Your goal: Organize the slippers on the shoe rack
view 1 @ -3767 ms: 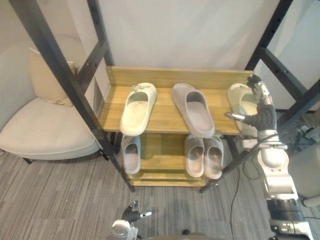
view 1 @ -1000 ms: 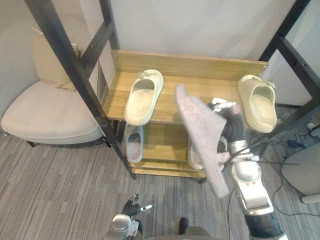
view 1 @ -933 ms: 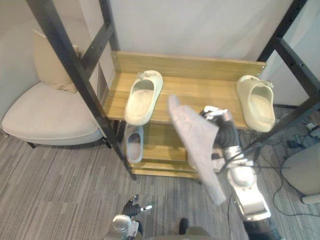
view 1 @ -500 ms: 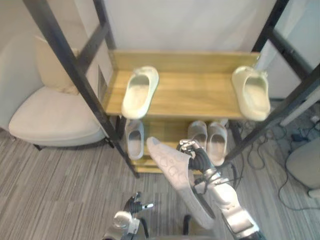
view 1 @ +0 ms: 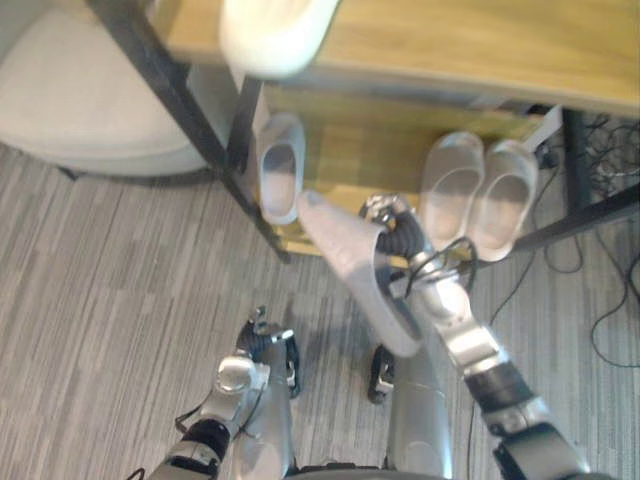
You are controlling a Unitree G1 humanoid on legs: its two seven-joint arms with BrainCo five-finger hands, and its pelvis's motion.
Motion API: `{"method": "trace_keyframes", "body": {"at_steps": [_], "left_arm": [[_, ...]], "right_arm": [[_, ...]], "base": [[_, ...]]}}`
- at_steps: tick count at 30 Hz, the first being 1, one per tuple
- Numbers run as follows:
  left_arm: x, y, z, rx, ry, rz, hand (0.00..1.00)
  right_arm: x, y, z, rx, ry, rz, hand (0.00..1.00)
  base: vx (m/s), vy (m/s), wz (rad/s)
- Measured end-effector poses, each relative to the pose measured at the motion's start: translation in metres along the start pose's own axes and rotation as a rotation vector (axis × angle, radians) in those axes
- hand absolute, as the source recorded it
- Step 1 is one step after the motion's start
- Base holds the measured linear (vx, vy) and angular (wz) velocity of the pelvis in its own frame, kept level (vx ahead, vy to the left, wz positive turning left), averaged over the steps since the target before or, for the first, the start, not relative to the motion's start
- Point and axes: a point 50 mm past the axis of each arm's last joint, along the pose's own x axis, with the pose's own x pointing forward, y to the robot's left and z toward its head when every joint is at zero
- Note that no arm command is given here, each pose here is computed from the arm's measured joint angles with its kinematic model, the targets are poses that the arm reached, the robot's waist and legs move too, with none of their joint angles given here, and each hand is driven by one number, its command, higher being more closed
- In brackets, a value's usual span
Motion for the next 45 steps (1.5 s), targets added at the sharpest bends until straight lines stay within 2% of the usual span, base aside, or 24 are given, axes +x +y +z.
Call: {"method": "trace_keyframes", "body": {"at_steps": [6,7,13,21,29,30,45], "left_arm": [[0.007,0.008,0.028,-0.032,-0.111,0.023,0.00],[0.008,0.011,0.033,-0.052,-0.132,0.042,0.00],[0.008,0.016,0.047,-0.147,-0.187,0.095,0.00],[0.008,0.014,0.052,-0.189,-0.199,0.112,0.00],[0.008,0.005,0.047,-0.232,-0.169,0.116,0.00],[0.008,0.005,0.047,-0.232,-0.168,0.116,0.00],[0.010,0.000,0.044,-0.265,-0.145,0.123,0.00]], "right_arm": [[0.040,-0.028,0.023,-0.058,-0.084,-0.122,1.00],[0.046,-0.037,0.029,-0.058,-0.102,-0.181,1.00],[0.057,-0.065,0.037,-0.041,-0.093,-0.366,1.00],[0.075,-0.092,0.032,-0.023,0.015,-0.566,1.00],[0.082,-0.105,0.009,-0.016,0.176,-0.651,1.00],[0.083,-0.105,0.008,-0.016,0.179,-0.650,0.00],[0.103,-0.109,0.004,0.006,0.268,-0.636,0.00]], "base": [[-0.03,0.048,0.00],[0.00,0.000,0.00],[0.01,-0.026,0.04],[0.05,-0.039,0.08],[0.04,-0.032,0.11],[0.03,-0.055,0.19],[0.02,-0.049,0.07]]}}
